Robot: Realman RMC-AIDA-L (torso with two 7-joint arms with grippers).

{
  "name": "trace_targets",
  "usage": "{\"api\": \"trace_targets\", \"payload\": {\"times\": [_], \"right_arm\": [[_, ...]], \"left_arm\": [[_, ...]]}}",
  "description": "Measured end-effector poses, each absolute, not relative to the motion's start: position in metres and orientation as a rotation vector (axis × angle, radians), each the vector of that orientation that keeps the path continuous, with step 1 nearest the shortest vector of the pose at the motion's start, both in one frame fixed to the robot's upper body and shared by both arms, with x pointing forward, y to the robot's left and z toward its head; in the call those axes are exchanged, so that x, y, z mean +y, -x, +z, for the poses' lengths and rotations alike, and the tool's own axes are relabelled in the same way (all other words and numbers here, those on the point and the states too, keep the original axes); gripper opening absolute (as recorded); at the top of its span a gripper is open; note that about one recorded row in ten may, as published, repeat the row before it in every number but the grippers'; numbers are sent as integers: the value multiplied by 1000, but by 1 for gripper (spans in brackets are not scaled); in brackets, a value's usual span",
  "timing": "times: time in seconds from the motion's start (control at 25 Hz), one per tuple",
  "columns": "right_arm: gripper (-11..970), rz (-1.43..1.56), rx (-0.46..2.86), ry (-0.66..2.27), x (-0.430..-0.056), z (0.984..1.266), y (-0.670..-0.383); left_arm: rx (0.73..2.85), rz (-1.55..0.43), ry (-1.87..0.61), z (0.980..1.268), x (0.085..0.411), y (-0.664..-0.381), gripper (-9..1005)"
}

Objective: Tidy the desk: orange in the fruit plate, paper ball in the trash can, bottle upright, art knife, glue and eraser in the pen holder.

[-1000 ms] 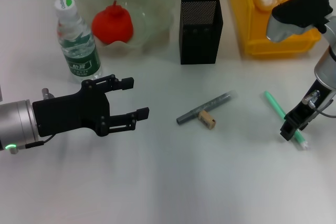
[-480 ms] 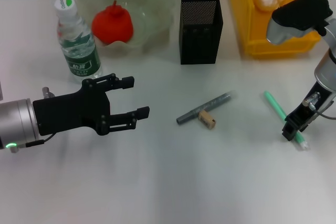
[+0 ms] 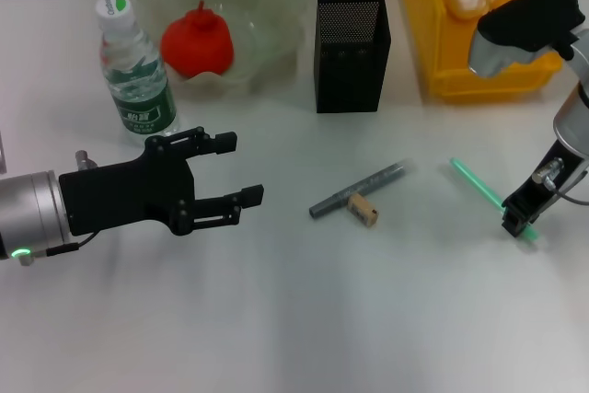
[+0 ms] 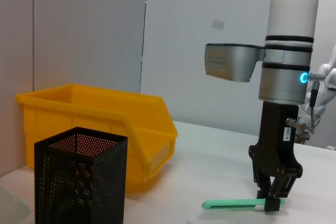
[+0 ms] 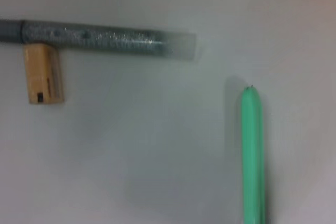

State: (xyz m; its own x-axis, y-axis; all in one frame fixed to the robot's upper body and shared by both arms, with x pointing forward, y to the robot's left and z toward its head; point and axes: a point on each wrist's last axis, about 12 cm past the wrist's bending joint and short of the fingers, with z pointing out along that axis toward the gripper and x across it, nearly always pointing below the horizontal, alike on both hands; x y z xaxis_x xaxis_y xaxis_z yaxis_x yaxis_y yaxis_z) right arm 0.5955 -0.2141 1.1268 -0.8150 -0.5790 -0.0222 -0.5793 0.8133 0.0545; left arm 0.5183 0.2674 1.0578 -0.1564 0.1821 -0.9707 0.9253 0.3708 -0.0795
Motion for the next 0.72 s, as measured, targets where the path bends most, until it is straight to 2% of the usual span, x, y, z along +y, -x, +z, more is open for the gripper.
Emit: {"api": "trace_targets", "payload": {"times": [0.16, 0.32, 0.44, 0.48, 0.56, 0.72], "right_arm": [[152, 136, 2948, 965, -213, 1139, -597], [153, 186, 2903, 1004, -212, 1151, -594], [153, 162, 2815, 1091, -213, 1176, -589], [152, 162, 2815, 1091, -213, 1176, -589], [152, 118, 2719, 1184, -214, 1197, -585], [152, 63, 2608, 1301, -214, 1212, -580]], "left_arm": [[1602, -903, -1011, 1058, 268, -519, 795], [1601, -901, -1009, 1059, 268, -519, 795], [1600, -898, -1006, 1059, 268, -519, 795], [1599, -897, -1005, 1059, 269, -520, 795], [1596, -893, -1004, 1060, 270, -520, 795], [1596, -892, -1004, 1060, 270, -520, 795]]}}
